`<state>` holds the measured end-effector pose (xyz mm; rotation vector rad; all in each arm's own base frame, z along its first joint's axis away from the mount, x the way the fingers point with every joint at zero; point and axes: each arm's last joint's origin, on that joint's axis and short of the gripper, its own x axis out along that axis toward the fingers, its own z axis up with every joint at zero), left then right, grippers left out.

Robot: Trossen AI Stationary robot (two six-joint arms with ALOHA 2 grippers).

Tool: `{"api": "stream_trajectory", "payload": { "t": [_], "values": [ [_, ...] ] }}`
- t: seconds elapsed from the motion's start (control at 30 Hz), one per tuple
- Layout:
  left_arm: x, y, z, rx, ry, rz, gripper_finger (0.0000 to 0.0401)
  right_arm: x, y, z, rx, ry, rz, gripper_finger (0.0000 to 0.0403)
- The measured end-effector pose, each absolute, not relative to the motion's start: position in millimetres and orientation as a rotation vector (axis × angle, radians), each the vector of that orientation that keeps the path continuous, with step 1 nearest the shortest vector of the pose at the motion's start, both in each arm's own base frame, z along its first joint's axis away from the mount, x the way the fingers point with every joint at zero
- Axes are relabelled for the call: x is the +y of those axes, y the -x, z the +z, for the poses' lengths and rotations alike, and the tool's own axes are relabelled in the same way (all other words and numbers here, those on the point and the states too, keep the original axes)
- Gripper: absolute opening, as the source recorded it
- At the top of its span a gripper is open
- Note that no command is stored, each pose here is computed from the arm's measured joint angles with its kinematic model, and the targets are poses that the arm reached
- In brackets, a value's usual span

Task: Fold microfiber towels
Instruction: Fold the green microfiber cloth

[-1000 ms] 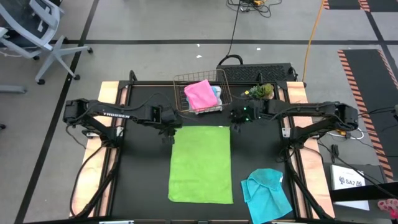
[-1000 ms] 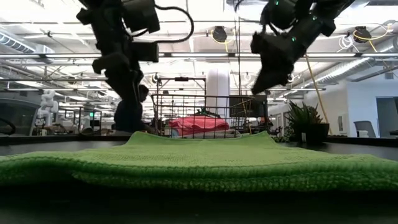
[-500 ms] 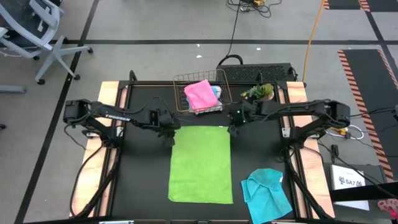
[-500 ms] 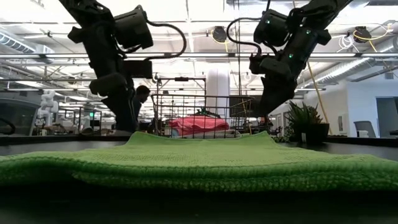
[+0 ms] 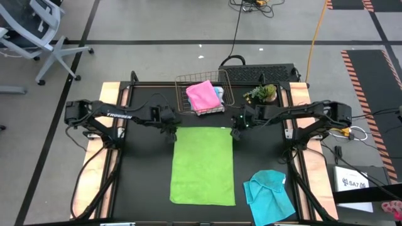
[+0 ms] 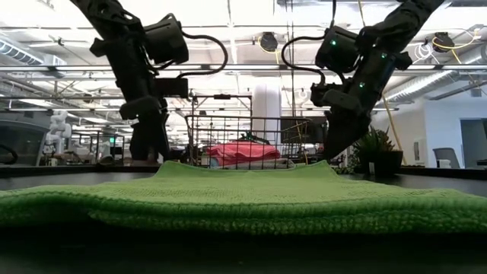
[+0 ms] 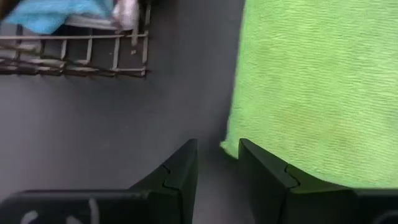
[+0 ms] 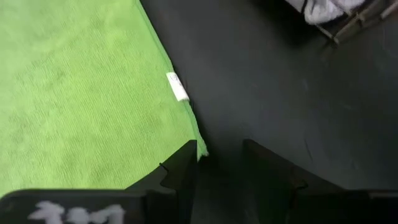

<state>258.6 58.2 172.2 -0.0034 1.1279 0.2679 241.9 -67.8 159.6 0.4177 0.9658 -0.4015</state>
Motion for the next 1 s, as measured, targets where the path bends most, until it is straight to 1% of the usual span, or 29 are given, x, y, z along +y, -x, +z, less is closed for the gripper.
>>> {"api": "stream_trajectory", "payload": {
  "t": [0.23, 0.73, 1.0],
  "values": [
    [65, -257, 172, 1.124, 0.048, 0.256, 0.012, -68, -242, 159, 0.959, -0.413, -0.399, 0.0121],
    [66, -265, 157, 1.145, 0.089, 0.238, 0.012, -67, -243, 158, 0.961, -0.435, -0.379, 0.0121],
    [65, -265, 150, 1.185, 0.099, 0.236, 0.012, -69, -248, 145, 0.988, -0.438, -0.38, 0.0121]
  ]
}}
